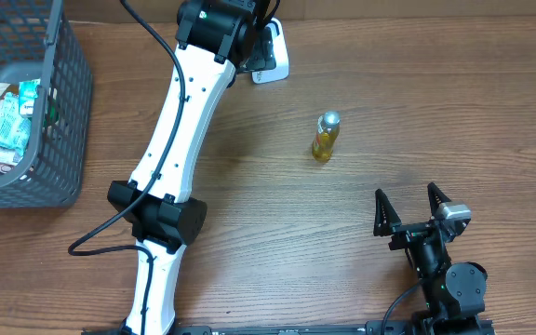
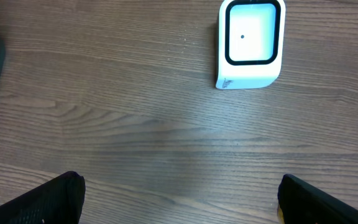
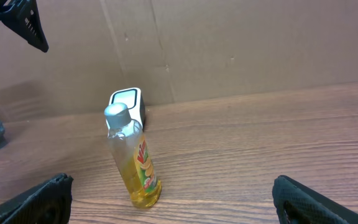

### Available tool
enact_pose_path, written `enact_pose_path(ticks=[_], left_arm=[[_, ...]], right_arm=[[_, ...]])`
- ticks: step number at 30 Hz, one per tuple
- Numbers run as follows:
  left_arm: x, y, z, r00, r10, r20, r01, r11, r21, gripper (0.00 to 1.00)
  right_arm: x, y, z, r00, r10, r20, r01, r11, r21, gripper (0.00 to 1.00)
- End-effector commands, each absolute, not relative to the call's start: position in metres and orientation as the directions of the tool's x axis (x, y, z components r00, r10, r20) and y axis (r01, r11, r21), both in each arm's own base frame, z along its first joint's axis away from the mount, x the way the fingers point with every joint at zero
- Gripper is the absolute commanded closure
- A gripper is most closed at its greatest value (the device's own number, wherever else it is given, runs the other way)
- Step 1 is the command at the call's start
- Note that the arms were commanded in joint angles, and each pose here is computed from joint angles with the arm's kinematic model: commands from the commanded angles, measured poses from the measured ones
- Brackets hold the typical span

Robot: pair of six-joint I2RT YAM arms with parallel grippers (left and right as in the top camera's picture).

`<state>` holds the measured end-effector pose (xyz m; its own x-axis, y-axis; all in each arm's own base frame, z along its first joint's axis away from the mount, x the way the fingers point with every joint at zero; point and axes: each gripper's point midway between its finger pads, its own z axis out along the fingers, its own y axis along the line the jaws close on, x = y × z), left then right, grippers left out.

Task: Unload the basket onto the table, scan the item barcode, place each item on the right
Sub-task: 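Move the left gripper back into the grey basket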

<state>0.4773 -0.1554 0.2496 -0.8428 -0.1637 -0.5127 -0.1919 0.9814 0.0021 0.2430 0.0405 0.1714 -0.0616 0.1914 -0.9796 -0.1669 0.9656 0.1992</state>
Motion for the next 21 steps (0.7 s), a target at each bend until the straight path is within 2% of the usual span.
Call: enact_pose_path(ticks=[1, 11, 14, 21], left_arm=[[0.478, -0.151, 0.253, -0.843, -0.152, -0.517, -0.181, 0.983, 0.005, 0.0], [0.481, -0.151, 0.254, -0.836, -0.154, -0.527, -0.184, 0.983, 0.004, 0.0], [0.485, -0.138, 0.26, -0.824, -0.116, -0.554, -0.182, 0.981, 0.065, 0.0], [0.488, -0.085, 0.316, -0.736, -0.175, -0.654, -0.252, 0.967, 0.025, 0.0]], right_arm=[[0.243, 0.039, 0.17, -0.055, 0.185, -0.981, -0.158, 0.969, 0.192, 0.0], [0.243, 0.039, 0.17, -0.055, 0.185, -0.981, -0.158, 0.969, 0.192, 0.0], [0.243, 0.039, 0.17, -0.055, 0.185, -0.981, -0.158, 0.969, 0.192, 0.0], [0.243, 0.039, 0.17, -0.055, 0.185, -0.981, -0.158, 0.969, 0.192, 0.0]])
